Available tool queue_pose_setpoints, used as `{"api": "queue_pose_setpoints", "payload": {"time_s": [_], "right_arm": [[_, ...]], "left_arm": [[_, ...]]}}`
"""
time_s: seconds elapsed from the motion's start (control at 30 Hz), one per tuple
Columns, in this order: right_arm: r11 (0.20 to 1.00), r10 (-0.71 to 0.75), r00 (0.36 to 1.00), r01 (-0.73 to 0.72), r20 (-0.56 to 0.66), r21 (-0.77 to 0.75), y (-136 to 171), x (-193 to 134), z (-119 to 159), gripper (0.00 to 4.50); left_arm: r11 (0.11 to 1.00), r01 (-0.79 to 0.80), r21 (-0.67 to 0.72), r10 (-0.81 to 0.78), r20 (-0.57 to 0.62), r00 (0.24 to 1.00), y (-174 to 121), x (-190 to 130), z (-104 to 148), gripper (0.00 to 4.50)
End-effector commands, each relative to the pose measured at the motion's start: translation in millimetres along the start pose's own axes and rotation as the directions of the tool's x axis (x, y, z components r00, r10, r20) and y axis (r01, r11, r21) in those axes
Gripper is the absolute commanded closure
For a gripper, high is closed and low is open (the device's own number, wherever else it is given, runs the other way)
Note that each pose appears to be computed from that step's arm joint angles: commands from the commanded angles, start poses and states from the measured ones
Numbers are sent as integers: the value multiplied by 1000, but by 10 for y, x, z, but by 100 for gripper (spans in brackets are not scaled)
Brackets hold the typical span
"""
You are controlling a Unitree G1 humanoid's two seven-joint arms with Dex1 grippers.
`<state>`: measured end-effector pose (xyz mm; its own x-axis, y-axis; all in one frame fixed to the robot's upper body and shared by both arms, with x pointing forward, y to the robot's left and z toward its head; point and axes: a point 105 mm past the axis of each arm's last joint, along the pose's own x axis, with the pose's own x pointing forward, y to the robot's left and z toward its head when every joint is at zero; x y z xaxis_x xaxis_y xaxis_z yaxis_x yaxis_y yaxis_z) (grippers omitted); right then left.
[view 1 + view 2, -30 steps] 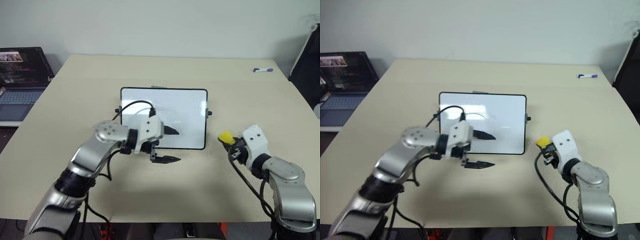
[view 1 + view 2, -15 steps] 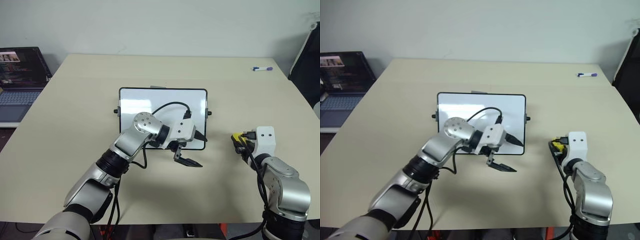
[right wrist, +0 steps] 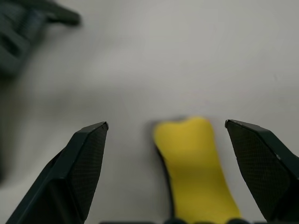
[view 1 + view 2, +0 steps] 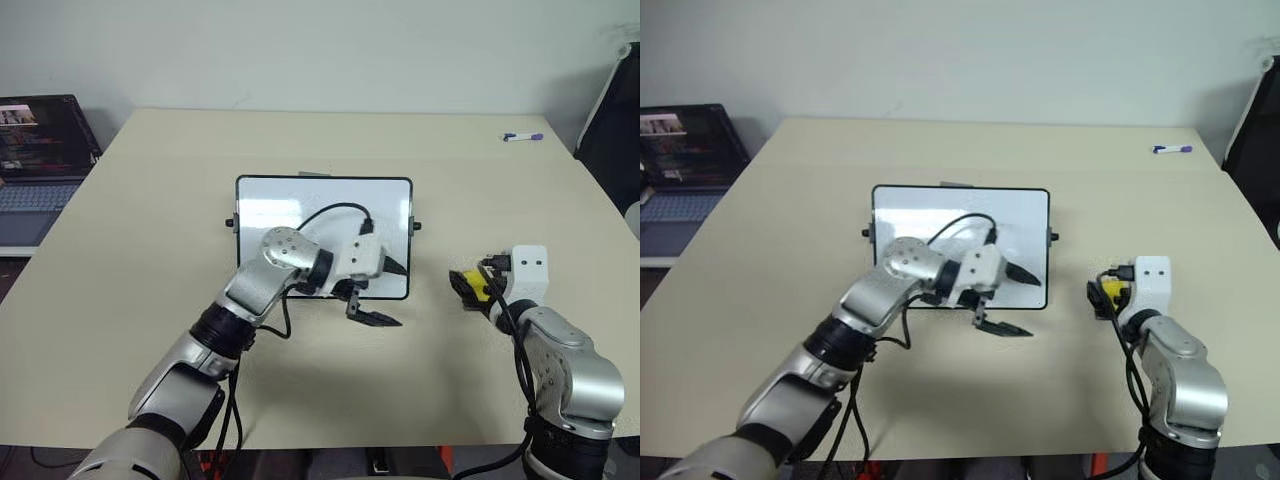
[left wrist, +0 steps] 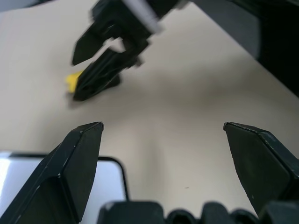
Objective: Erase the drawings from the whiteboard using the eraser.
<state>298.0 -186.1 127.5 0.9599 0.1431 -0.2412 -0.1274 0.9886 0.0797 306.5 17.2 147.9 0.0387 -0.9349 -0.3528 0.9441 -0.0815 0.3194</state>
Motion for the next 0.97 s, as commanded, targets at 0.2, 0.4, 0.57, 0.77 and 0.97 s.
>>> {"api": "queue_pose_setpoints", "payload": {"time_s": [0.2, 0.4, 0.57, 0.77, 0.97], "right_arm": [[987, 84, 957, -41, 279, -158, 143, -451, 86, 6], [973, 2, 944, 74, 330, -217, -95, -689, -253, 6], [978, -128, 957, 165, 260, -126, -389, -737, -700, 6], [976, -44, 966, 96, 256, -195, -377, -620, -663, 6], [977, -37, 965, 90, 261, -193, -430, -525, -562, 6]], "left_arm": [[640, -699, -320, 722, -61, 689, -159, -1232, -201, 0], [279, -917, -286, 891, -278, 358, -547, -1597, -622, 0], [62, -973, -221, 908, -392, 147, -749, -1757, -1003, 0], [9, -981, -193, 923, -375, 82, -708, -1721, -1015, 0], [13, -982, -190, 919, -384, 87, -696, -1671, -1061, 0]]}}
